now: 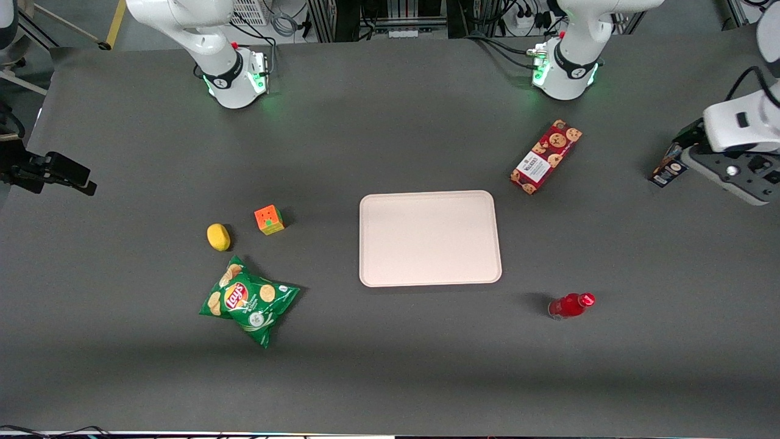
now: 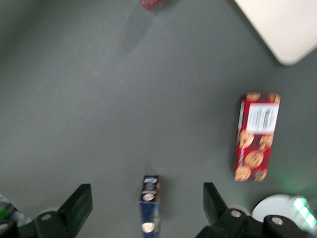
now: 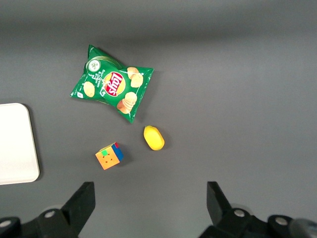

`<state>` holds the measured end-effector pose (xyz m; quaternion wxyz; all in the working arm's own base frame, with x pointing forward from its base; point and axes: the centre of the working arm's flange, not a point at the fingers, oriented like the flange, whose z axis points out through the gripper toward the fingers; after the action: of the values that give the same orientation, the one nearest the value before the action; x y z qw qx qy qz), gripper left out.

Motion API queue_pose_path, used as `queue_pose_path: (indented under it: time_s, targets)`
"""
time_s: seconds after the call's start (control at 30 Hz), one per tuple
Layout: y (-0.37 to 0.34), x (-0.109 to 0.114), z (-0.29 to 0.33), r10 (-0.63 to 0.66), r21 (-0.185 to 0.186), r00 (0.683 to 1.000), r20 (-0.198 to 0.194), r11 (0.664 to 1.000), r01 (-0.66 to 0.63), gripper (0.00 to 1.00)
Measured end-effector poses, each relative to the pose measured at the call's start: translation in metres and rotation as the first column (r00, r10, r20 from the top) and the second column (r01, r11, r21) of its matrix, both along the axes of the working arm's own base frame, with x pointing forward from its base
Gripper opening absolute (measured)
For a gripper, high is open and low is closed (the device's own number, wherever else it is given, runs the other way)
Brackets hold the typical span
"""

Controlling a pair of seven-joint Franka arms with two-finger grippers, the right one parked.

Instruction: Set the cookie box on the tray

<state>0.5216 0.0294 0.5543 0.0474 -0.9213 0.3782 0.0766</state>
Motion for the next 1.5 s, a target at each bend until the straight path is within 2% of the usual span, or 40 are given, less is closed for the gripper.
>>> queue_pose_path:
  time_s: [0.1,0.4,0.57,0.77,0.9,1.07,1.23,1.5]
  targets:
    - [0.002,-0.013,-0.002,-0.004,-0.003,1.0,0.008,1.0,0.004,1.0]
    - [0.032,-0.078,-0.027,-0.054,-0.01,0.994,0.095,0.998,0.055,1.0]
    - [0.095,-0.112,-0.049,-0.075,-0.067,0.989,0.129,0.994,0.084,1.0]
    - [0.168,-0.139,-0.073,-0.058,-0.126,0.982,0.178,0.989,0.082,1.0]
    - [0.186,-0.147,-0.083,-0.044,-0.139,0.98,0.196,0.988,0.072,1.0]
    - [0.186,-0.15,-0.104,-0.044,-0.129,0.975,0.218,0.989,0.073,1.0]
    - [0.186,-0.153,-0.133,-0.04,-0.126,0.979,0.202,0.99,0.067,1.0]
    - [0.2,-0.156,-0.164,-0.045,-0.08,0.982,0.182,0.995,0.061,1.0]
